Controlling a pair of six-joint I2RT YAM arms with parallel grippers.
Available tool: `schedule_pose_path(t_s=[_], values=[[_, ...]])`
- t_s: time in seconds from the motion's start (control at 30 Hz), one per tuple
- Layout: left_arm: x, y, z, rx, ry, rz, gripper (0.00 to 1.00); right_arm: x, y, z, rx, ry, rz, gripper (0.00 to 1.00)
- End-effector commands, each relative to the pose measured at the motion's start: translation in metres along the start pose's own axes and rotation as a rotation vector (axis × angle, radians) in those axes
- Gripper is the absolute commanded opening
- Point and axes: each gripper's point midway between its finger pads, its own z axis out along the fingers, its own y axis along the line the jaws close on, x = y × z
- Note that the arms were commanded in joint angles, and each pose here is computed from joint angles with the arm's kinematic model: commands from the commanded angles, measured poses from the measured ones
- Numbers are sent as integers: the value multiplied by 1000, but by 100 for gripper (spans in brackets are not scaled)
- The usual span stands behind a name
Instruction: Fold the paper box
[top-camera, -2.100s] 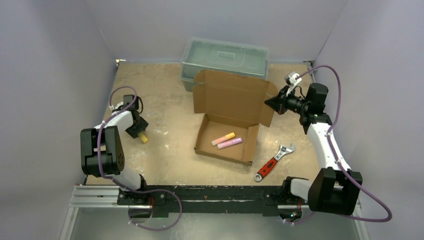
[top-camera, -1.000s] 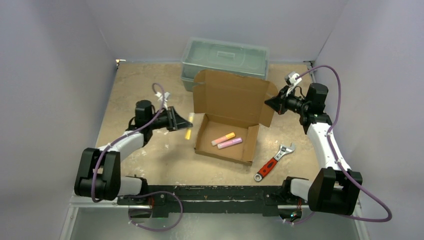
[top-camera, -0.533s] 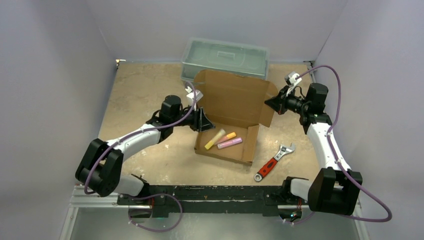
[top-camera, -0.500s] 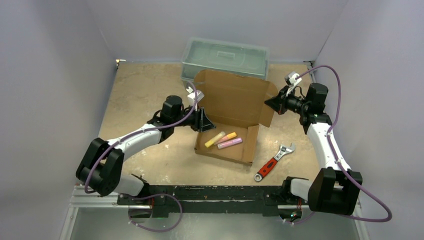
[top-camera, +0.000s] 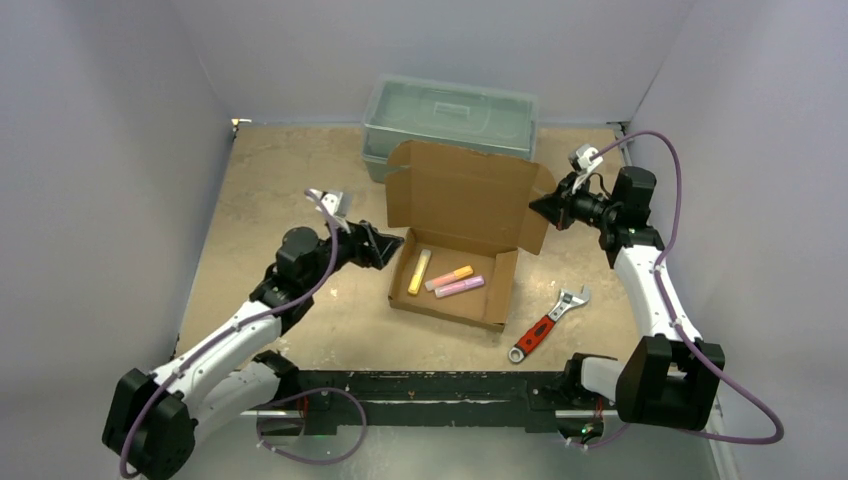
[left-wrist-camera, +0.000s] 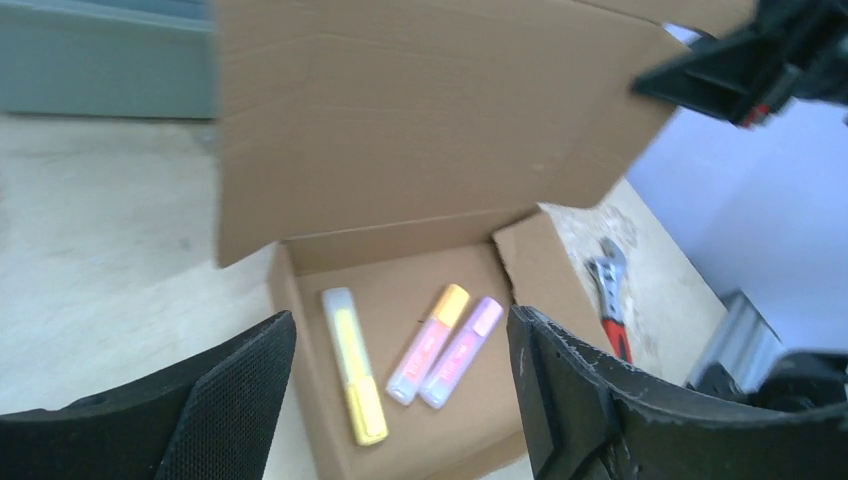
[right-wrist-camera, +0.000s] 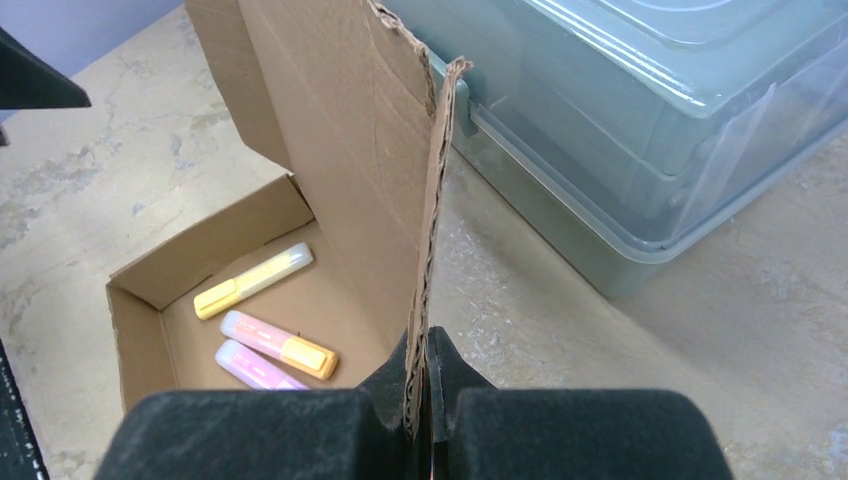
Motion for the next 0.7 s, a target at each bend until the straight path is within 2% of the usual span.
schedule_pose_path(t_s=[0.0,0.1,0.2,0.37,0.53,0.67], values=[[5,51,-10,-207,-80,-143,77,-7,5,-2,-38,-15,-51,0],[17,67,-8,-214,-65,-221,80,-6,6,-3,-45,-10,-61,0],[15,72,1,-188,-75,-204,81,-3,6,-2,-51,-3,-65,1],[-7,72,29,-121,-98,-43,81,-1,6,-1,-62,4,-72,2],[-32,66,49,-40,-176,124,79,0,9,-2,-77,5,-80,3],[-46,67,65,-14,-181,241,78,0,12,-2,-94,5,-87,4]])
